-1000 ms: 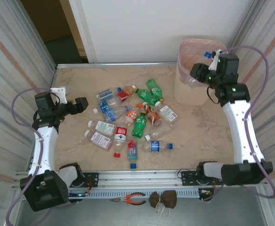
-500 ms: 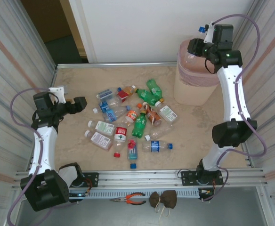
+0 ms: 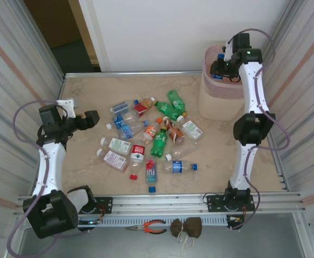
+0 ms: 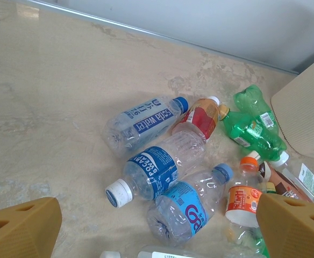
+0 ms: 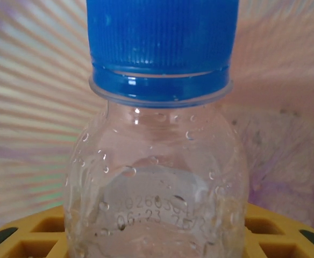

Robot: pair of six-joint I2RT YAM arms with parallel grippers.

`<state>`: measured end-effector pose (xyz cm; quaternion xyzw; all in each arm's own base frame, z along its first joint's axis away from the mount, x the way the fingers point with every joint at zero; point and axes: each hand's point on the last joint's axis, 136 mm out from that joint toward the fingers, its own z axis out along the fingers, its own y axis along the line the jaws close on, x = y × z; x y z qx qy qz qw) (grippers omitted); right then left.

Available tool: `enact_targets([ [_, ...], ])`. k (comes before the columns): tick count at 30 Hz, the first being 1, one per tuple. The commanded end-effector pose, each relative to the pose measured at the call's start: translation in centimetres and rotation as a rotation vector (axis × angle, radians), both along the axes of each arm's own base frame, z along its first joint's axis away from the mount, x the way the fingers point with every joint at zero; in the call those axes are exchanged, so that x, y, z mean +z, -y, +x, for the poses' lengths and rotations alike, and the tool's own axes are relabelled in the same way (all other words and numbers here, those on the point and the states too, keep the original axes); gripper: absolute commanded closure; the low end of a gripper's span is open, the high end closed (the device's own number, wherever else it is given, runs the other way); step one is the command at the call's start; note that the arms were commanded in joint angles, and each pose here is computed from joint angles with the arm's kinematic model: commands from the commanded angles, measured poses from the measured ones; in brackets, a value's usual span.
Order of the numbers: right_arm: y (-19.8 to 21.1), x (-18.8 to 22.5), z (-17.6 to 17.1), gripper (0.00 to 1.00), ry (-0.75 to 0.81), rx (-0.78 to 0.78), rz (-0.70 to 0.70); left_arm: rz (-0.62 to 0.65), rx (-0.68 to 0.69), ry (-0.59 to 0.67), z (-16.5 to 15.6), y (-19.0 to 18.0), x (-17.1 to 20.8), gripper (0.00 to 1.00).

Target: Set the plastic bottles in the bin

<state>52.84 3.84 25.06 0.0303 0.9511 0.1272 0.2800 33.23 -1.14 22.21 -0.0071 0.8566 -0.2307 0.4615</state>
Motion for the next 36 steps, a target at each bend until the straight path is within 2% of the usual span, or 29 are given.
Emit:
enact_targets([
  [1,-0.9,-2.2,-2.0,0.58,-0.122,0.083,0.017,-0.003,0.003,-0.017,0.0,-0.2,-0.4,0.06],
  [9,-1.5,-7.8,-3.5,0.60,-0.308,0.142,0.044,-0.009,0.006,-0.038,-0.1,-0.2,-1.0,0.07],
  [19,-2.5,-10.4,-7.1,0.62,-0.474,0.143,0.072,-0.015,0.008,-0.055,0.0,-0.2,-1.3,0.07],
  [25,-3.2,-10.9,-7.7,0.54,-0.483,0.186,0.035,-0.030,0.004,-0.065,0.2,-0.2,-1.5,0.08],
  [32,-4.5,-13.0,-6.4,0.51,-0.493,0.243,0.088,-0.037,0.000,-0.072,0.3,-0.1,-1.6,0.08],
  [36,-4.9,-14.3,-5.8,0.44,-0.511,0.252,0.104,-0.031,0.004,-0.075,0.3,-0.2,-1.7,0.08],
])
